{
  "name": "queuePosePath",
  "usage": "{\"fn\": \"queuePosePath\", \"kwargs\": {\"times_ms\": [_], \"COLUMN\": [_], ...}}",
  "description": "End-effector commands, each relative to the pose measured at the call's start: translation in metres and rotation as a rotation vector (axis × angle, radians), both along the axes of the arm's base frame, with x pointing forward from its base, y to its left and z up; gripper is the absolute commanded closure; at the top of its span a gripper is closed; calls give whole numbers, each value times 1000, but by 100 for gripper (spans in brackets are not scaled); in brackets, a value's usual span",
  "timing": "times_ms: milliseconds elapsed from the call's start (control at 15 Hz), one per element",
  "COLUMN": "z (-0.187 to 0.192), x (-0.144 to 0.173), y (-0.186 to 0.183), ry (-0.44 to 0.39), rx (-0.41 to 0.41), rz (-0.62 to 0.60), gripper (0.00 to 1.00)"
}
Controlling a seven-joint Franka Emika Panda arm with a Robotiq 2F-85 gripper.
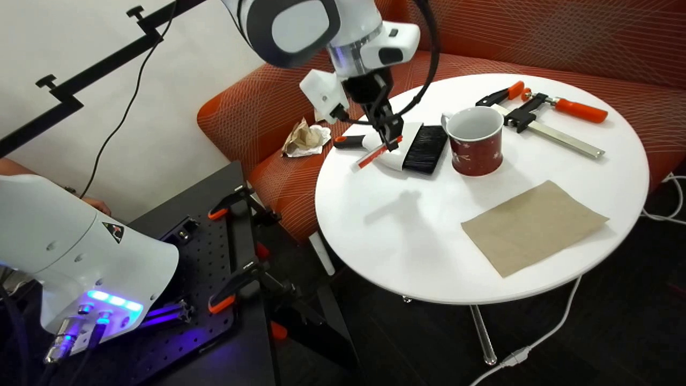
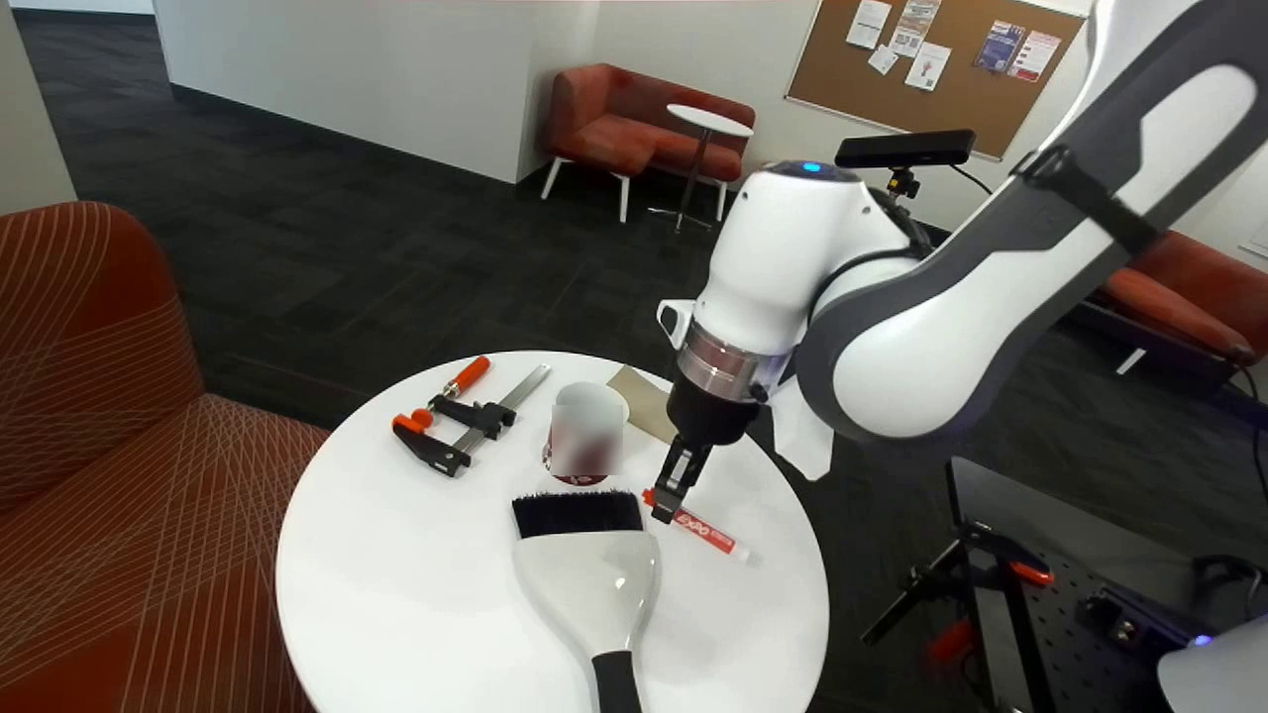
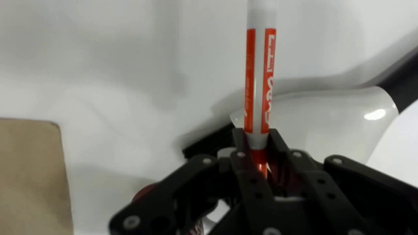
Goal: Put the red marker inside the red mug
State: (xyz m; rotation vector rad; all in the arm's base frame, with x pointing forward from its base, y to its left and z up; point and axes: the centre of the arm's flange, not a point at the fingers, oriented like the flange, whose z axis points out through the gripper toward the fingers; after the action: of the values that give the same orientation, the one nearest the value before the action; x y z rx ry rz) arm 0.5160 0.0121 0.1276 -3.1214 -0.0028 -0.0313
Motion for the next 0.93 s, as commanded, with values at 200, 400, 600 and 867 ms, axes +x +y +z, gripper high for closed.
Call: {"fn": "queuePosePath", "kwargs": {"times_ms": [200,400,600,867], "z": [97,126,141,131], "x": [39,54,63,62], "y": [24,25,23,20], "ry": [-27,-71,-99,-109], "rx": [-36,-45,-54,-35], "rz": [-18,-26,-29,-17], "gripper": [95,95,95,81]}}
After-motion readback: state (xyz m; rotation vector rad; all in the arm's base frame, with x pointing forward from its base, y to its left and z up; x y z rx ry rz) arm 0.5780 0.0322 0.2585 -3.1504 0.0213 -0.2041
